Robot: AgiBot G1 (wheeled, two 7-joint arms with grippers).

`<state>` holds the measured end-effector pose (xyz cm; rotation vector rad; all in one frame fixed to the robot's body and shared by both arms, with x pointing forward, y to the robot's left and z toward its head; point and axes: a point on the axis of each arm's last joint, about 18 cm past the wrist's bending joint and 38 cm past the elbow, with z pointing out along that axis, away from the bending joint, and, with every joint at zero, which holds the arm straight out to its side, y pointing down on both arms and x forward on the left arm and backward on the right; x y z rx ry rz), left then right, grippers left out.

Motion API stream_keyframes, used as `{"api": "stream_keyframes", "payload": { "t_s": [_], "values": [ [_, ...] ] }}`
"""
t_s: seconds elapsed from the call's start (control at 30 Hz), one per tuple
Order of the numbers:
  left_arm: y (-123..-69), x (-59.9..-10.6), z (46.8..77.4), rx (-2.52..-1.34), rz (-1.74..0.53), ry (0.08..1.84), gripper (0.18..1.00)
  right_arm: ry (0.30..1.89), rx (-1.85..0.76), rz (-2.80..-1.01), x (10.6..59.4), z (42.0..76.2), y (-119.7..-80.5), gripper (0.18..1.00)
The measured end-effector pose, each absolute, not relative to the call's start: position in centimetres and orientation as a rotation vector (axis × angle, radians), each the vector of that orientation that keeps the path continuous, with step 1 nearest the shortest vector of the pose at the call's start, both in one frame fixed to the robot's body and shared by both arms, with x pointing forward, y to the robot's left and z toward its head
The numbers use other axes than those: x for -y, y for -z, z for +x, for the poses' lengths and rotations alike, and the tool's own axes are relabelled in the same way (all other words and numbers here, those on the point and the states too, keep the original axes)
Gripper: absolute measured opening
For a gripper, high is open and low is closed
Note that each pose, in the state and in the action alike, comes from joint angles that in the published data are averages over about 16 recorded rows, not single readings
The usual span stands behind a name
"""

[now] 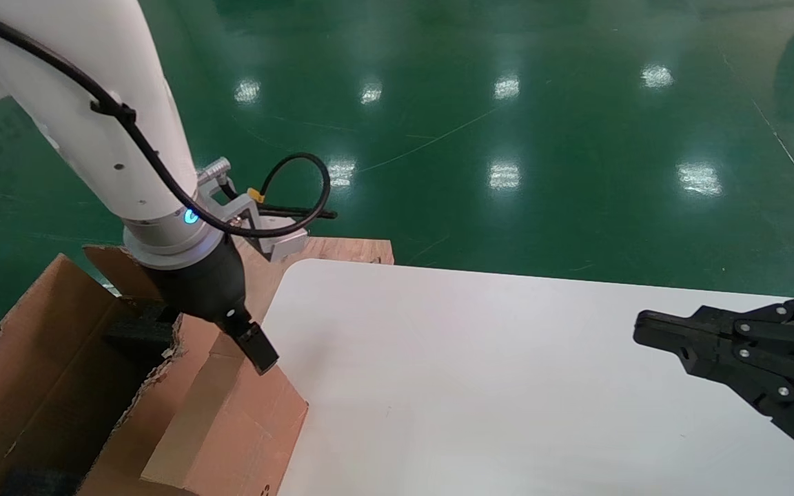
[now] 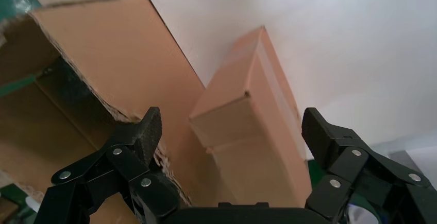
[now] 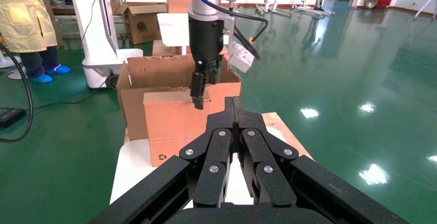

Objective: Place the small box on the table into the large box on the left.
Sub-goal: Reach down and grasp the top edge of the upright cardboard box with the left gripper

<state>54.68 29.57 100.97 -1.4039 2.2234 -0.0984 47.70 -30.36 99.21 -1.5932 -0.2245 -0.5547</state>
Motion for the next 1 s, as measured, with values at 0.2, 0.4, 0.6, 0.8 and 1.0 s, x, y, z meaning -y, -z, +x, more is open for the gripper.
{"api": "stream_keyframes", "payload": {
  "t_s": [0.2,0.4,0.6,0.8,1.0],
  "values": [
    [-100.2,-30.2,54.2,-2.243,-1.437,0.075,1.001,0.555,0.224,-1.593,30.4,47.7,-99.2,0.191],
    [-99.2,-30.6,54.0,-2.263,-1.466,0.049,1.001,0.555,0.224,-1.593,30.4,47.7,-99.2,0.191],
    [-98.3,-31.0,53.9,-2.272,-1.493,0.036,1.001,0.555,0.224,-1.593,30.4,47.7,-99.2,0.191],
    [-97.7,-31.3,53.9,-2.274,-1.513,0.036,1.001,0.555,0.224,-1.593,30.4,47.7,-99.2,0.191],
    [-97.4,-31.6,54.0,-2.266,-1.528,0.037,1.001,0.555,0.224,-1.593,30.4,47.7,-99.2,0.191]
  ]
}}
